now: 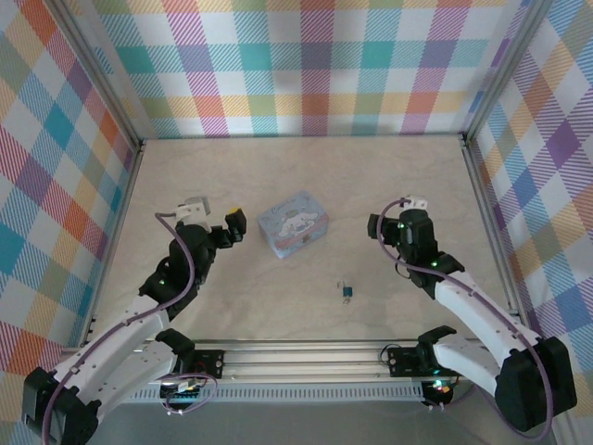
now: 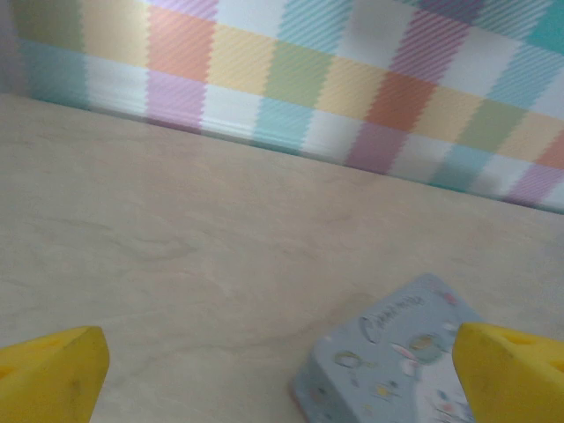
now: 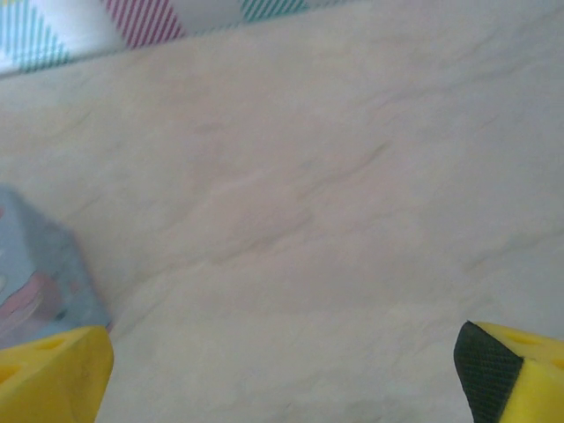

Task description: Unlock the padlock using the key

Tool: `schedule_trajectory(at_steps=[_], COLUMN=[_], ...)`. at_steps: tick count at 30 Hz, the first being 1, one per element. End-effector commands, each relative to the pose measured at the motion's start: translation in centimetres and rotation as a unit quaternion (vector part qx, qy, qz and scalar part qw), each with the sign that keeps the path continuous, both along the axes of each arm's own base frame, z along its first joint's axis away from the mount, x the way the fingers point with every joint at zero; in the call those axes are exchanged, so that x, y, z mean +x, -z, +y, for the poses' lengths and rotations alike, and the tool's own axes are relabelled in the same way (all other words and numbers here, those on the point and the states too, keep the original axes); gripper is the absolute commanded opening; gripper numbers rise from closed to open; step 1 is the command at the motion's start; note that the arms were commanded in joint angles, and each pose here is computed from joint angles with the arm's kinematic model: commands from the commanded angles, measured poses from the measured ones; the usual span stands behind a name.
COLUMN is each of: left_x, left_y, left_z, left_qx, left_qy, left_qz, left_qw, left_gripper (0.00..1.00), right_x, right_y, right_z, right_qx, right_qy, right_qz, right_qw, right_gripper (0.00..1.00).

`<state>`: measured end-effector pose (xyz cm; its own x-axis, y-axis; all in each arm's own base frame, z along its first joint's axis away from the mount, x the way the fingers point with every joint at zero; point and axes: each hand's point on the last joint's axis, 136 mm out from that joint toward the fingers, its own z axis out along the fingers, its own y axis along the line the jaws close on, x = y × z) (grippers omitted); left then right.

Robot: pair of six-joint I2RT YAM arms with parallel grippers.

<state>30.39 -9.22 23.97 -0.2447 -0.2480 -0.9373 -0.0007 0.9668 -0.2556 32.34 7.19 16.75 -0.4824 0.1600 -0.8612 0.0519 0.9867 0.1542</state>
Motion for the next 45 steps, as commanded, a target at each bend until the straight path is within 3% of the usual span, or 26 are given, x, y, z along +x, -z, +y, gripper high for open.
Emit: schedule_trajectory(at_steps=[1,9,15,24,31,38,45], left_x=[0.5,1.5,2.6,4.9,5.7,6.2,6.9], left_y=[-0.4,2.6,4.7,9.2,10.7,13.0,13.8], left_z=[2.9,7.7,8.7,9.0,9.0,11.0,9.9], left_qx=[0.047,0.106,0.153,0.171,0.161,0.117,0.118], left_qy=[-0.078,-0.167,-0.155,-0.120,-0.113,-0.146,-0.105], left_qz=[-0.029,0.005,0.028,0.038,0.015,0.014,0.028], left_qw=[0.995,0.980,0.975,0.977,0.980,0.982,0.987], left_gripper=[1.00,1.00,1.00,1.00,1.00,1.00,1.00], right_x=[1.4,2.7,3.5,4.7,5.3,7.2,7.2], right_y=[-1.5,1.1,2.7,3.8,6.2,7.4,7.5], right_z=[-2.5,-6.2,-6.7,-5.6,-6.1,-7.2,-7.2], right_qx=[-0.048,-0.065,-0.058,-0.081,-0.070,-0.050,-0.050], right_qy=[0.033,0.077,0.061,-0.005,-0.002,0.013,0.013], right_qz=[-0.056,-0.072,-0.091,-0.131,-0.149,-0.078,-0.076], right_qw=[0.997,0.992,0.992,0.988,0.986,0.996,0.996], right_gripper=[1.00,1.00,1.00,1.00,1.00,1.00,1.00])
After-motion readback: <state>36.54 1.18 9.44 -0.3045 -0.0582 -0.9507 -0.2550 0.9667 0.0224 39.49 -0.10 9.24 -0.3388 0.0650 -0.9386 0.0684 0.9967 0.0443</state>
